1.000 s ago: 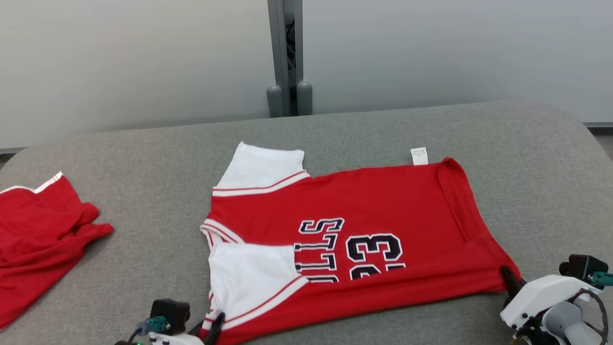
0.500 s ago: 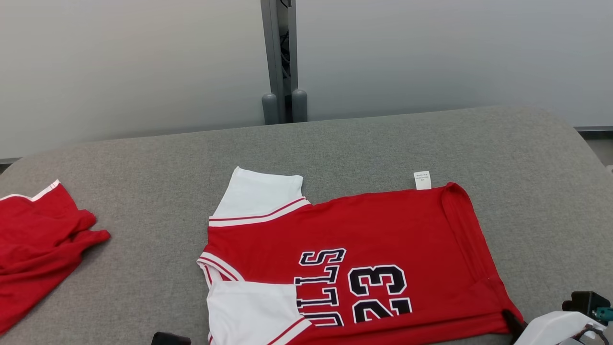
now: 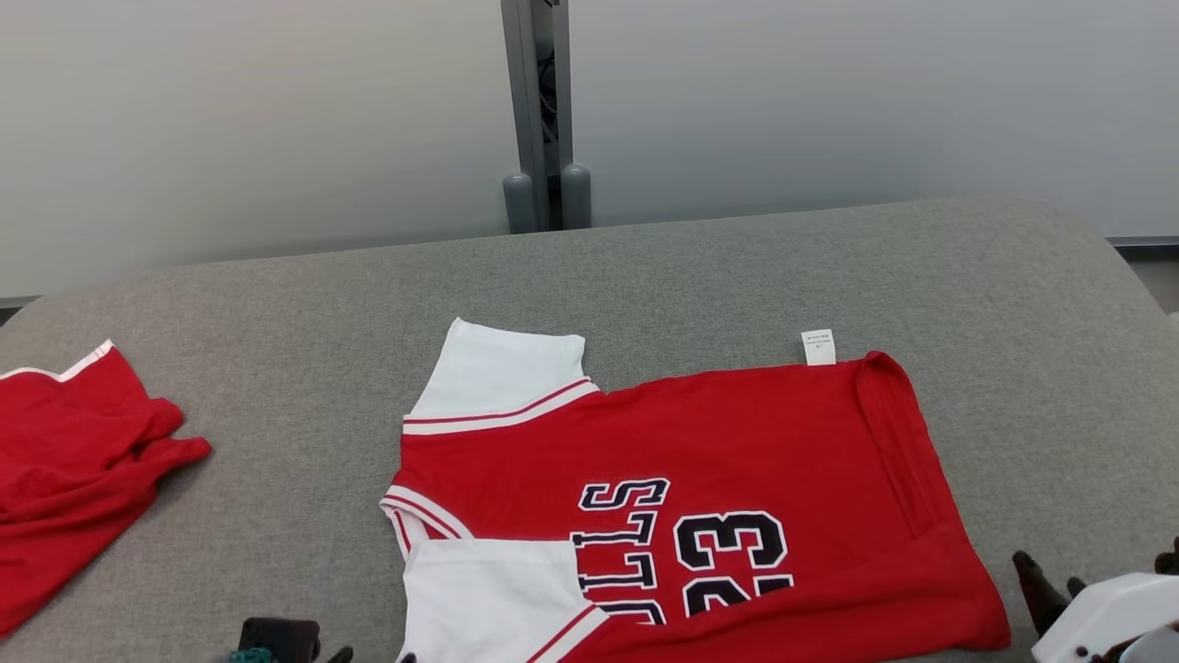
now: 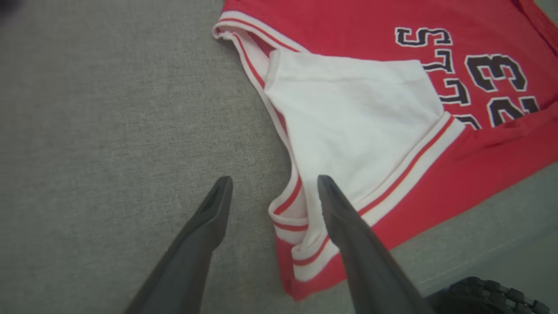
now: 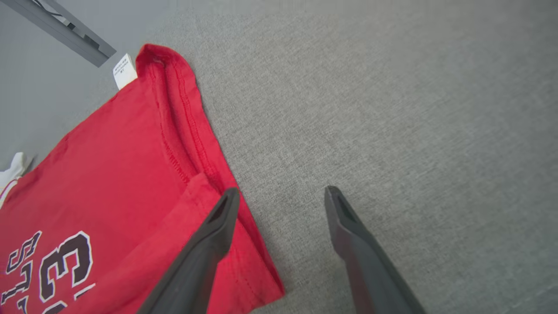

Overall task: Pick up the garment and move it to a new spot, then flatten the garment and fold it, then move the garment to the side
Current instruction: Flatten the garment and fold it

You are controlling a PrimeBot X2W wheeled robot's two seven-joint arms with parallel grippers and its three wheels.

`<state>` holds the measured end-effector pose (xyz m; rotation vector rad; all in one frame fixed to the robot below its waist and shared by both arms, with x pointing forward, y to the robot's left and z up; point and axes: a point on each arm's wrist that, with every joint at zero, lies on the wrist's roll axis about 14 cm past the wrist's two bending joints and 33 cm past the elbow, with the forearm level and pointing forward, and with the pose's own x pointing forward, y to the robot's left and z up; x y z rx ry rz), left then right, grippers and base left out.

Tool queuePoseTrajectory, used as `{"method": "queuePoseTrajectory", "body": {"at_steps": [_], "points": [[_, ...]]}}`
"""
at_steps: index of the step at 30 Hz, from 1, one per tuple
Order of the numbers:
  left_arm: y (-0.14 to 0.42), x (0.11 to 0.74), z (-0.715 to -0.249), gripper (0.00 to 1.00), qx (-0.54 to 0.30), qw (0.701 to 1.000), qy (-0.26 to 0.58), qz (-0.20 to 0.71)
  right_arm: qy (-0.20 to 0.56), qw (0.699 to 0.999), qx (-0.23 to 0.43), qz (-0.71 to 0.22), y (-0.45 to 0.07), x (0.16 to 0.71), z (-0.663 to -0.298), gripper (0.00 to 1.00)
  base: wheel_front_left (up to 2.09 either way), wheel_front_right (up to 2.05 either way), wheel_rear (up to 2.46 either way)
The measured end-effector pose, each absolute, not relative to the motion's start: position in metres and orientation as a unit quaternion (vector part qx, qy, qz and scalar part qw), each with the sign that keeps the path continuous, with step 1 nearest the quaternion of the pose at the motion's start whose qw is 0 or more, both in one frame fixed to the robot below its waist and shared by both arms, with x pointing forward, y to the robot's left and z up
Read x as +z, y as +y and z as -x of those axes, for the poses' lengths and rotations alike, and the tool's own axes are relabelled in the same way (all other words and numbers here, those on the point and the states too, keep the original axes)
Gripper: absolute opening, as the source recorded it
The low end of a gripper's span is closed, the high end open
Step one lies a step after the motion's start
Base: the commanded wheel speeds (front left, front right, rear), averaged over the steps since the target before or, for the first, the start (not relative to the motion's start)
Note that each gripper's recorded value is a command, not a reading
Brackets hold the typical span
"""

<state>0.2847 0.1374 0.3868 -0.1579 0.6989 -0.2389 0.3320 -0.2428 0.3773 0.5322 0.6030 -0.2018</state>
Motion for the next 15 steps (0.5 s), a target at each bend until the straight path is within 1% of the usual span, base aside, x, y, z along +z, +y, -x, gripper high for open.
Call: {"method": "queuePoseTrajectory", "body": {"at_steps": [6, 10, 15], "points": [[0.149, 0.415, -0.315, 1.0, -0.092, 0.953, 0.274, 0.091, 0.247, 0.943, -0.091, -0.203, -0.252, 0.413, -0.352, 1.0, 0.0, 0.0, 0.0], [0.153, 0.451, -0.349, 1.0, -0.072, 0.974, 0.18, 0.116, 0.173, 0.97, -0.061, -0.157, -0.241, 0.453, -0.375, 1.0, 0.0, 0.0, 0.0], [0.144, 0.492, -0.381, 1.0, -0.073, 0.984, 0.066, 0.151, 0.064, 0.991, -0.012, -0.121, -0.215, 0.5, -0.398, 1.0, 0.0, 0.0, 0.0]]}}
